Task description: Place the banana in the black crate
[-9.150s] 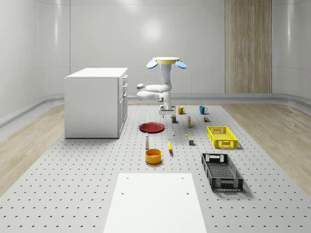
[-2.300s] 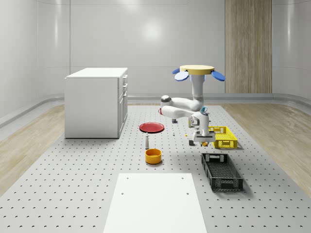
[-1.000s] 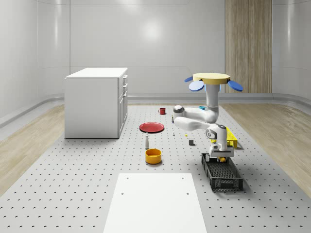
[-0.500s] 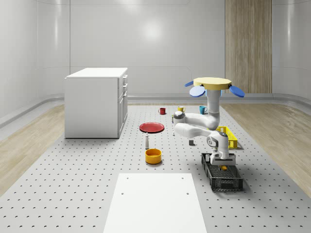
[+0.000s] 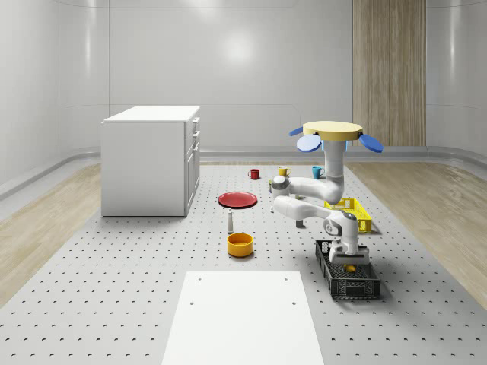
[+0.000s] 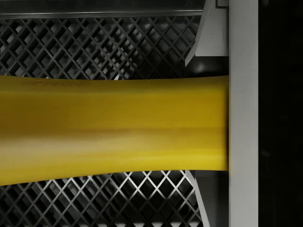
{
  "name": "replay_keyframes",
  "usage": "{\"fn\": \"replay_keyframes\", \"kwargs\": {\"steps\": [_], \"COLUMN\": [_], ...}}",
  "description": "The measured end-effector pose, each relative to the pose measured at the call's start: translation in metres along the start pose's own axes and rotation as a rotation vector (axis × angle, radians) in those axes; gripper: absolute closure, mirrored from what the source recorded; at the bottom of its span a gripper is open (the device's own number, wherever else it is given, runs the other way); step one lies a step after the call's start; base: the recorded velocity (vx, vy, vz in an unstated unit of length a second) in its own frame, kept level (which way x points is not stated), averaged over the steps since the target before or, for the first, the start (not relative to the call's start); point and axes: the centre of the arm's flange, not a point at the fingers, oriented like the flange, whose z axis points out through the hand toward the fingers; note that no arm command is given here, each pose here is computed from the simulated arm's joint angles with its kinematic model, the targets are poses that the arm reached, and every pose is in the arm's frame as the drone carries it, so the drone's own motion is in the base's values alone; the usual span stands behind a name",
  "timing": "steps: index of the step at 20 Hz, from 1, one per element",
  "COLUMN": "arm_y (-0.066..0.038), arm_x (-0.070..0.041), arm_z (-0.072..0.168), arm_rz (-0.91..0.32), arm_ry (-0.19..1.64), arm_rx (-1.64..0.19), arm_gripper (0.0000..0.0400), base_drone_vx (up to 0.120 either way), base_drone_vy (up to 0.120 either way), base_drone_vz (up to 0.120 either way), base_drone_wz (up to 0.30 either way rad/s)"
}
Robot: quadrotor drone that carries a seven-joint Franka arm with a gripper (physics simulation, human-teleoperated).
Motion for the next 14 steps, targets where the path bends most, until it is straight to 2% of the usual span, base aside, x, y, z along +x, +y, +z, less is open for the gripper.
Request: {"fn": "replay_keyframes", "kwargs": {"steps": [2, 5, 9, 14], "arm_y": [0.000, 0.000, 0.000, 0.000], "arm_x": [0.000, 0.000, 0.000, 0.000], "arm_z": [0.002, -0.002, -0.012, -0.018], "arm_rz": [-0.005, -0.010, -0.014, -0.016], "arm_ry": [-0.002, -0.003, -0.004, -0.005], "arm_rx": [0.001, 0.001, 0.002, 0.002], "arm_gripper": [0.0100, 0.0047, 0.0017, 0.0005], "base_drone_vx": [0.000, 0.000, 0.000, 0.000], "base_drone_vy": [0.000, 0.000, 0.000, 0.000], "base_drone_vz": [0.000, 0.000, 0.000, 0.000], "base_drone_wz": [0.000, 0.000, 0.000, 0.000]}}
